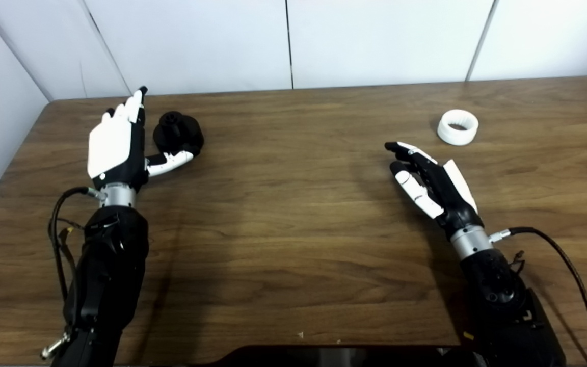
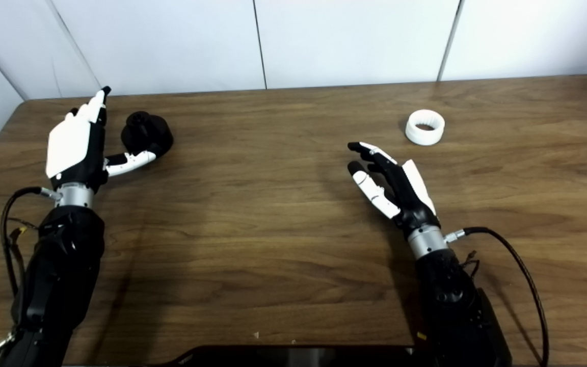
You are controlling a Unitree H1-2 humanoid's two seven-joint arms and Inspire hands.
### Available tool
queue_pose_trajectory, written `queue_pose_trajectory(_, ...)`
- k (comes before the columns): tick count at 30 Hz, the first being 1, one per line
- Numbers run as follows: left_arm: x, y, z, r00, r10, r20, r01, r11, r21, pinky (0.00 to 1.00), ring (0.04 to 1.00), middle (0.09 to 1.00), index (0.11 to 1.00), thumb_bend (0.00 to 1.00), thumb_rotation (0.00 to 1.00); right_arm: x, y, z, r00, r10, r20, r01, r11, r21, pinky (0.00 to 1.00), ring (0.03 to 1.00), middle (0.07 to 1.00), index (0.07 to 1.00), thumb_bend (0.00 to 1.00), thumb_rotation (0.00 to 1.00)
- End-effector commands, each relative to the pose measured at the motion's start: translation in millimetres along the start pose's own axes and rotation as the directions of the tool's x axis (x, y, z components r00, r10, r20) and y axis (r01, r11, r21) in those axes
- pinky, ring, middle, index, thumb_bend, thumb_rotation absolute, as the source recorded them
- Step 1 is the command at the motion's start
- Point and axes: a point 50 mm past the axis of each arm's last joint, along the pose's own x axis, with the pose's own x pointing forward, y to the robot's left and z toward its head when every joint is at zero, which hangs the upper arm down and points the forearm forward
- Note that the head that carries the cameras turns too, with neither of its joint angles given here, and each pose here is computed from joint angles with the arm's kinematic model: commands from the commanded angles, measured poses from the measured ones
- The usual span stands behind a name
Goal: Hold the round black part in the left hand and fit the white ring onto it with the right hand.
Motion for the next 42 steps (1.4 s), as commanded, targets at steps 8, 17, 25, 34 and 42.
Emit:
queue_pose_trajectory(8, 43.8, 22.1, -4.7, 0.998, 0.055, 0.004, -0.055, 0.998, 0.034, 1.00, 0.973, 0.969, 1.000, 1.00, 0.51, 8.3, -9.7, 7.5, 0.999, -0.014, 0.051, 0.015, 0.999, -0.029, 0.85, 0.873, 0.871, 0.815, 0.53, 0.89)
queue_pose_trajectory(17, 63.0, 21.6, -20.1, 0.999, -0.019, -0.044, 0.022, 0.997, 0.079, 1.00, 0.991, 0.980, 1.000, 1.00, 0.55, 8.8, -12.0, 7.7, 0.998, -0.014, 0.057, 0.015, 1.000, -0.022, 0.85, 0.876, 0.873, 0.816, 0.52, 0.88)
queue_pose_trajectory(25, 66.5, 8.7, -29.2, 0.994, -0.083, -0.076, 0.090, 0.992, 0.093, 1.00, 0.981, 0.957, 0.986, 1.00, 0.56, 10.1, -15.3, 8.0, 0.998, -0.020, 0.061, 0.021, 0.999, -0.029, 0.85, 0.876, 0.870, 0.816, 0.53, 0.88)
queue_pose_trajectory(34, 67.6, -1.5, -31.6, 0.987, -0.138, -0.079, 0.144, 0.987, 0.070, 1.00, 0.964, 0.934, 0.964, 1.00, 0.60, 10.9, -18.5, 9.3, 0.998, -0.023, 0.061, 0.025, 0.999, -0.034, 0.85, 0.879, 0.873, 0.816, 0.54, 0.88)
queue_pose_trajectory(42, 66.7, -5.5, -22.4, 0.987, -0.155, -0.050, 0.157, 0.986, 0.050, 1.00, 0.974, 0.934, 0.964, 1.00, 0.59, 10.2, -17.1, 9.8, 0.998, -0.020, 0.057, 0.022, 0.999, -0.030, 0.85, 0.884, 0.878, 0.818, 0.54, 0.89)
